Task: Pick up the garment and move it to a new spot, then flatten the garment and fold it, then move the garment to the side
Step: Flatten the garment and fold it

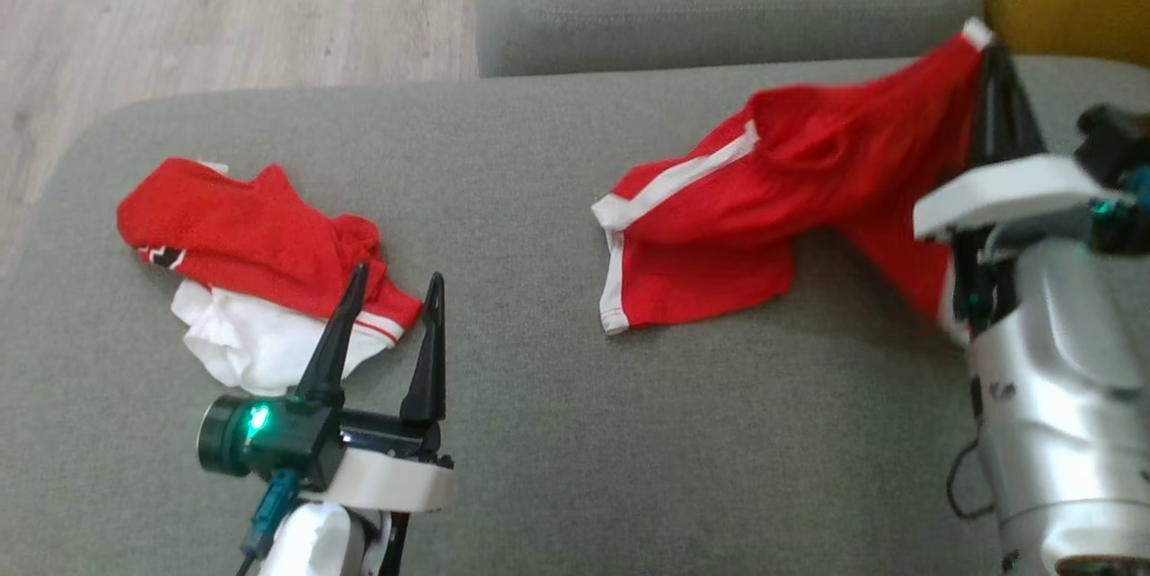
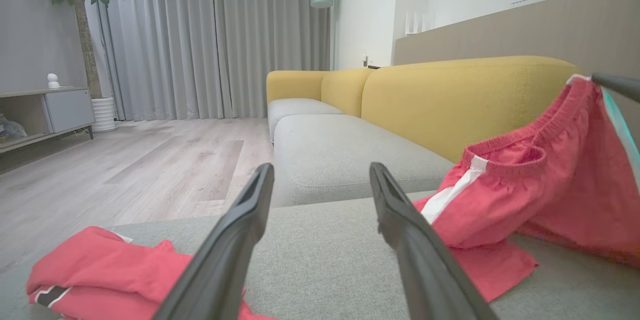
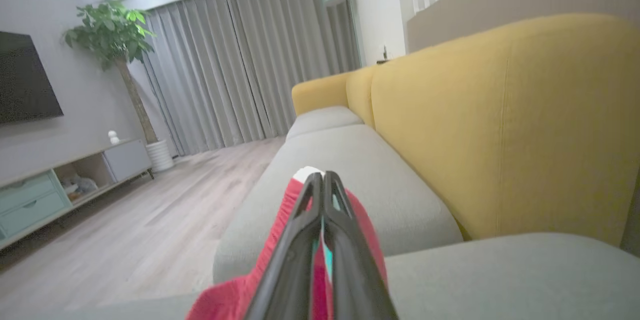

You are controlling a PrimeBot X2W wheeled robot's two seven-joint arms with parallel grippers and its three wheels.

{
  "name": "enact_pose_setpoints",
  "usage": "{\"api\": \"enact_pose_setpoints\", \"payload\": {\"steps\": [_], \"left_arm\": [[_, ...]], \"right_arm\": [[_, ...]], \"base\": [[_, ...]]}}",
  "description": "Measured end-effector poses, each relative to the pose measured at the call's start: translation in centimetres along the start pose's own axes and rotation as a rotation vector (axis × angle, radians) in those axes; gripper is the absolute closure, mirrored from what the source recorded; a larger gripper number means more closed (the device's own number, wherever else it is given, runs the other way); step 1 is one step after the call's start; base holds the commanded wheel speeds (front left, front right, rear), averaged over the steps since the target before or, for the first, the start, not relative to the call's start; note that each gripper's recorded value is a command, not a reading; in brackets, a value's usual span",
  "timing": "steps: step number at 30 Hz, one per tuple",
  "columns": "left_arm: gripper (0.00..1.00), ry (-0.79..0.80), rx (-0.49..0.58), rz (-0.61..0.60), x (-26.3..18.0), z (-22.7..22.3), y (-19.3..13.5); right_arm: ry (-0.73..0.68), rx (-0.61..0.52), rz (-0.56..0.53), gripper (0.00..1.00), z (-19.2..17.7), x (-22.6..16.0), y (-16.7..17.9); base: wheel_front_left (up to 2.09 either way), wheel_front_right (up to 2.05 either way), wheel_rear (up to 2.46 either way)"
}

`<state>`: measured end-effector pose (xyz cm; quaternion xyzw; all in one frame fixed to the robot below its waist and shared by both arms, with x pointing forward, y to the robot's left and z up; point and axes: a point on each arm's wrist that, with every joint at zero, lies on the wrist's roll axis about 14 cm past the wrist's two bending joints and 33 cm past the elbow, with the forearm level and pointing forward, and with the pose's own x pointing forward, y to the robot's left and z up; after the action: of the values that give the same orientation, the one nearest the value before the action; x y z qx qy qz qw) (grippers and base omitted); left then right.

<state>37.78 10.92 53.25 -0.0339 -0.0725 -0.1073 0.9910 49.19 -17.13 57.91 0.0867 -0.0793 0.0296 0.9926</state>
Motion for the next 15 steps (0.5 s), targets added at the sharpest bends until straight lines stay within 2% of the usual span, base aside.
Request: {"api": "enact_pose_setpoints", "payload": {"steps": [3,6,8,11,15], "left_arm": [[0.0,-0.007,0.001,0.007,-0.4,0.3,0.1],[0.0,-0.015,0.003,0.019,-1.0,0.6,0.4],[0.0,-0.018,0.004,0.029,-1.3,0.7,0.6],[0.0,-0.023,0.006,0.045,-1.7,0.9,1.1],[0.0,-0.028,0.009,0.065,-2.0,1.1,1.7]], "right_arm": [[-0.06,0.009,0.035,1.0,2.1,0.4,1.2],[-0.104,0.01,0.144,1.0,3.7,0.4,4.9],[-0.103,0.017,0.232,1.0,3.4,-0.3,7.8],[-0.019,0.039,0.348,1.0,0.1,-2.7,11.5],[0.188,0.045,0.45,1.0,-6.7,-7.9,14.4]], "base": [[0.0,0.0,0.0],[0.0,0.0,0.0],[0.0,0.0,0.0],[0.0,0.0,0.0],[0.0,0.0,0.0]]}}
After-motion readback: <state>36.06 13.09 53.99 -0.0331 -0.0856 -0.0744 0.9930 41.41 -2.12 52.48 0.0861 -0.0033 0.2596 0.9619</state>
